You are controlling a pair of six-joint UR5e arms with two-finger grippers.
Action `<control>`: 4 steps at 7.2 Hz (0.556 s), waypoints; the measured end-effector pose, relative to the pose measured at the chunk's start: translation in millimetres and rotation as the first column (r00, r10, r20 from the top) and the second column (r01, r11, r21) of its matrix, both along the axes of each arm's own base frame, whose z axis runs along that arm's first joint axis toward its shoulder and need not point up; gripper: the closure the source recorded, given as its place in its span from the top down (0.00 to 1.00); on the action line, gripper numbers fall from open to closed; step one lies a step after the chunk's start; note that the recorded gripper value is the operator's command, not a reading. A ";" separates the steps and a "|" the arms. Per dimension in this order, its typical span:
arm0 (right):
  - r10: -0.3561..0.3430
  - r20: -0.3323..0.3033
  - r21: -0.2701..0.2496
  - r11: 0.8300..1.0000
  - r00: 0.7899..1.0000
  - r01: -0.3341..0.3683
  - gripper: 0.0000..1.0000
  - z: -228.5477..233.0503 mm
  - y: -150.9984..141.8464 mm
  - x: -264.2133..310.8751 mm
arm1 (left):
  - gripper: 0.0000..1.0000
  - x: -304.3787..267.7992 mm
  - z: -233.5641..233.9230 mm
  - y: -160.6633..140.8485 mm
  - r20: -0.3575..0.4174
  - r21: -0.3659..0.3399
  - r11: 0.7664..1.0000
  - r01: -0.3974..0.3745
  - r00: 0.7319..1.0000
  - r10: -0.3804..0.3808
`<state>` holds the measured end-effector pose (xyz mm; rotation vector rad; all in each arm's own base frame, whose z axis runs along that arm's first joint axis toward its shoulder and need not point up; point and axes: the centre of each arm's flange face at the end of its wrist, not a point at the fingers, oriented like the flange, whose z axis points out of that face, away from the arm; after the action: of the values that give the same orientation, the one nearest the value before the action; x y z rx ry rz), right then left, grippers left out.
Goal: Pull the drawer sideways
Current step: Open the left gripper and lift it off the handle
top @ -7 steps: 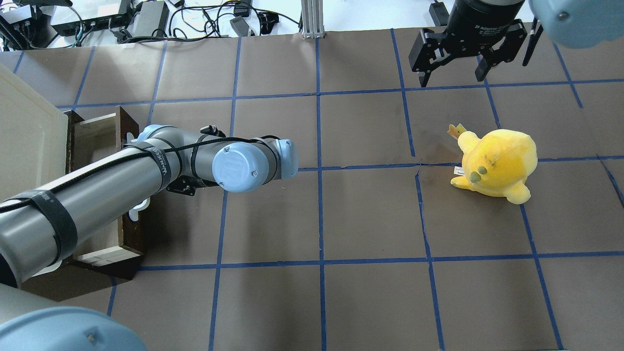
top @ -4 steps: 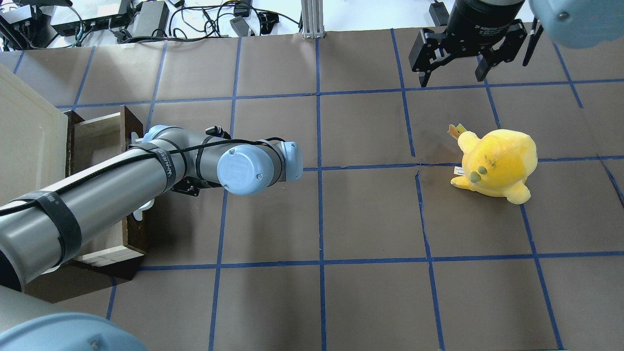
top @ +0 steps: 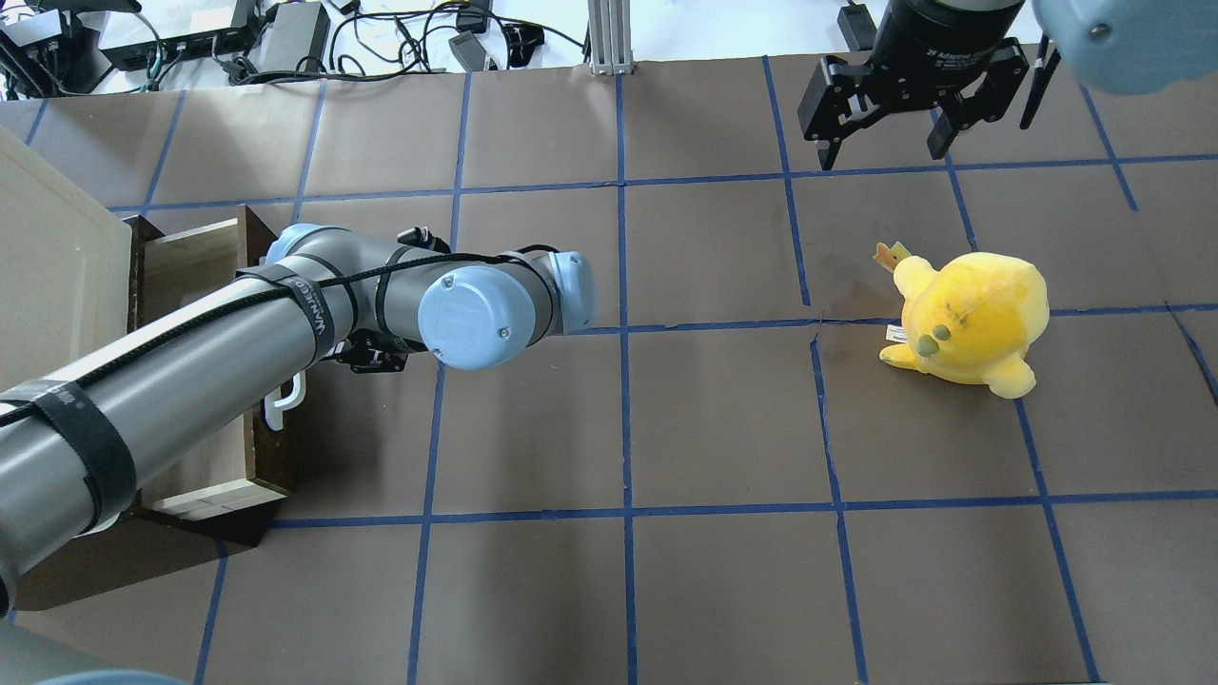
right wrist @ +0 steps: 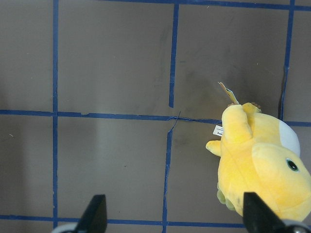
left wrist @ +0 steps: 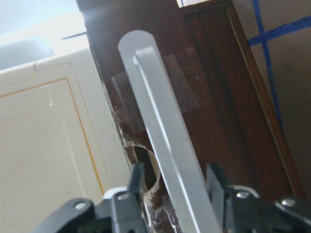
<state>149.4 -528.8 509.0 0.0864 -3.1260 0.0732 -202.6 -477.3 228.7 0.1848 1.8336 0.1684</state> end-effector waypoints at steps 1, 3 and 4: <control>0.000 0.000 0.000 1.000 1.000 0.000 1.00 0.0 0.0 0.0 | 1.00 -6.0 25.1 -4.6 -0.080 -0.003 0.999 -0.051 0.995 0.051; 0.000 0.000 0.000 1.000 1.000 0.000 1.00 0.0 0.0 0.0 | 1.00 -19.0 91.2 -10.8 -0.290 0.006 0.994 -0.113 0.951 0.110; 0.000 0.000 0.000 1.000 1.000 0.000 1.00 0.0 0.0 0.0 | 1.00 -25.6 129.6 -10.7 -0.437 0.013 0.993 -0.119 0.893 0.113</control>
<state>149.4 -528.8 509.0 0.0859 -3.1261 0.0734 -228.1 -488.0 358.3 0.1068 2.2973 0.2101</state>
